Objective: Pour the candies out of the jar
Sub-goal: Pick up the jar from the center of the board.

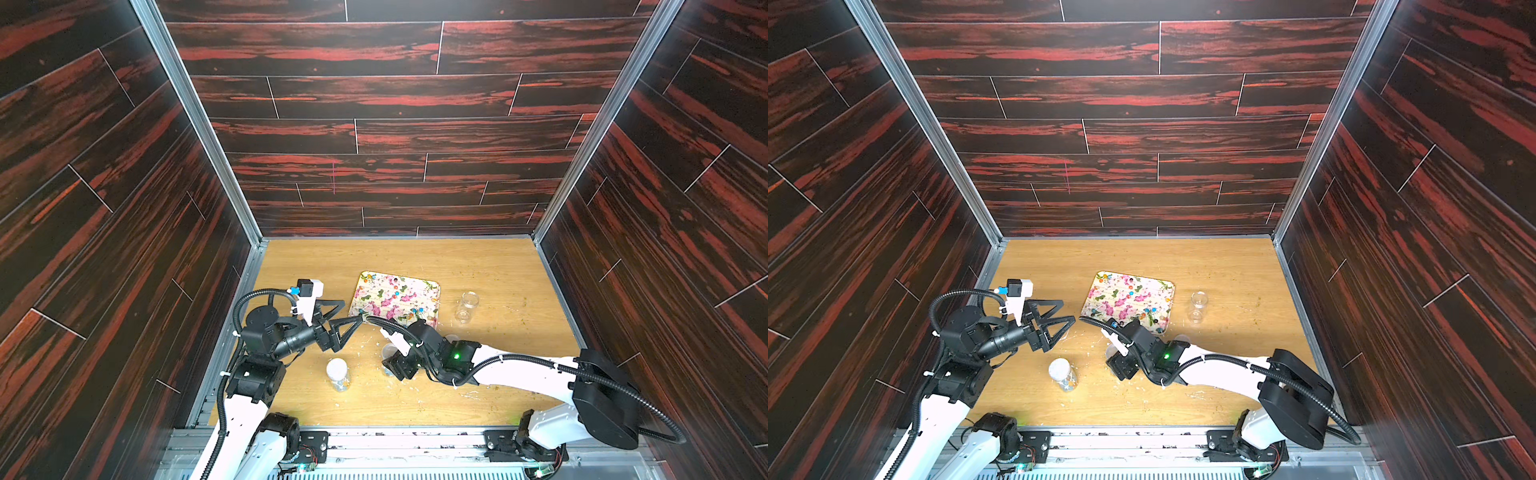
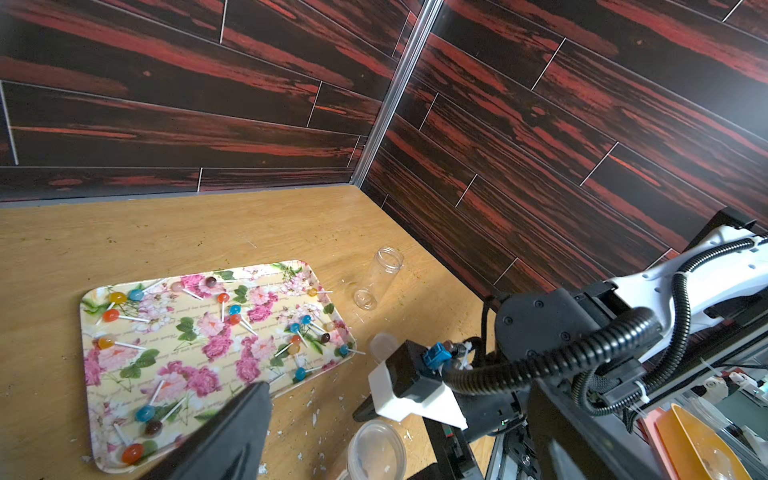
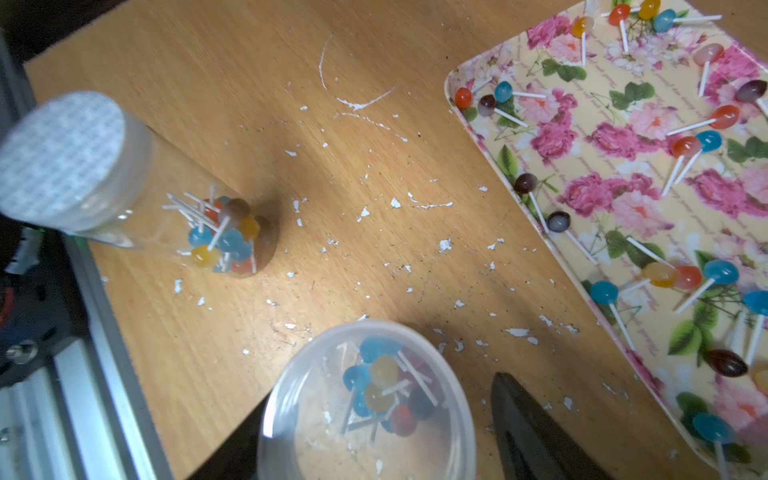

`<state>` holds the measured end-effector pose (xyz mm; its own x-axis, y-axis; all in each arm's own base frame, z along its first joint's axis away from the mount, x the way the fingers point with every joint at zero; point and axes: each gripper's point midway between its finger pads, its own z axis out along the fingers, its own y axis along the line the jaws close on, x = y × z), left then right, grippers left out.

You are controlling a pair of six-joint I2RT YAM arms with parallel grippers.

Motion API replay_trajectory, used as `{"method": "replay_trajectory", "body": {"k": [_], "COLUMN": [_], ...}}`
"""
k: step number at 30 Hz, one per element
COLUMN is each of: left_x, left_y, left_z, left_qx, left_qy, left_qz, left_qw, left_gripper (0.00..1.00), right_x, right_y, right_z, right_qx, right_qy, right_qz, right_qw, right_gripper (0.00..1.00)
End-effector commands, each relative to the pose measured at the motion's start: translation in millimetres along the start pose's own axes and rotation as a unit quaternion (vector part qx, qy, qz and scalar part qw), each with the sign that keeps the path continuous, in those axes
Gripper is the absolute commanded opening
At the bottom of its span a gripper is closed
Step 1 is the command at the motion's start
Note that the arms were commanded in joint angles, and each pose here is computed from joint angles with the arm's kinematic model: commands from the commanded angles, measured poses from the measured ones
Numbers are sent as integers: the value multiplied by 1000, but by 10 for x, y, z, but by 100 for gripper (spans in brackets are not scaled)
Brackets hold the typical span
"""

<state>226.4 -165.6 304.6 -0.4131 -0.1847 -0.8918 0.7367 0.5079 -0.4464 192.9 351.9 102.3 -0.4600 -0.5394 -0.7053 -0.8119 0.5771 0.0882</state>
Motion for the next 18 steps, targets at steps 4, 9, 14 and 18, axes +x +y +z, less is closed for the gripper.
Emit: {"method": "replay_trajectory", "body": {"k": [4,9,14,18], "left_x": [26,28,73,230], "left_y": [63,51,11,-95], "left_z": [-18,-10,37,190], "left_qx": [-16,-11,9,45], "left_qy": [-4,-4,3,30], "left_qz": [3,4,5,23], "left_qw": [1000,1000,1000,998], "left_gripper": [100,100,100,100], "right_x": [-114,-220,-385,-570], "right_y": [-31,-23,-38,-55], "right_z": [23,-48,-265,-601], "right_qx": [15,11,16,8], "right_qy": [-26,-48,-70,-85], "right_qz": [19,26,18,10], "right_qw": [999,998,997,996], "right_gripper": [64,51,40,40]}}
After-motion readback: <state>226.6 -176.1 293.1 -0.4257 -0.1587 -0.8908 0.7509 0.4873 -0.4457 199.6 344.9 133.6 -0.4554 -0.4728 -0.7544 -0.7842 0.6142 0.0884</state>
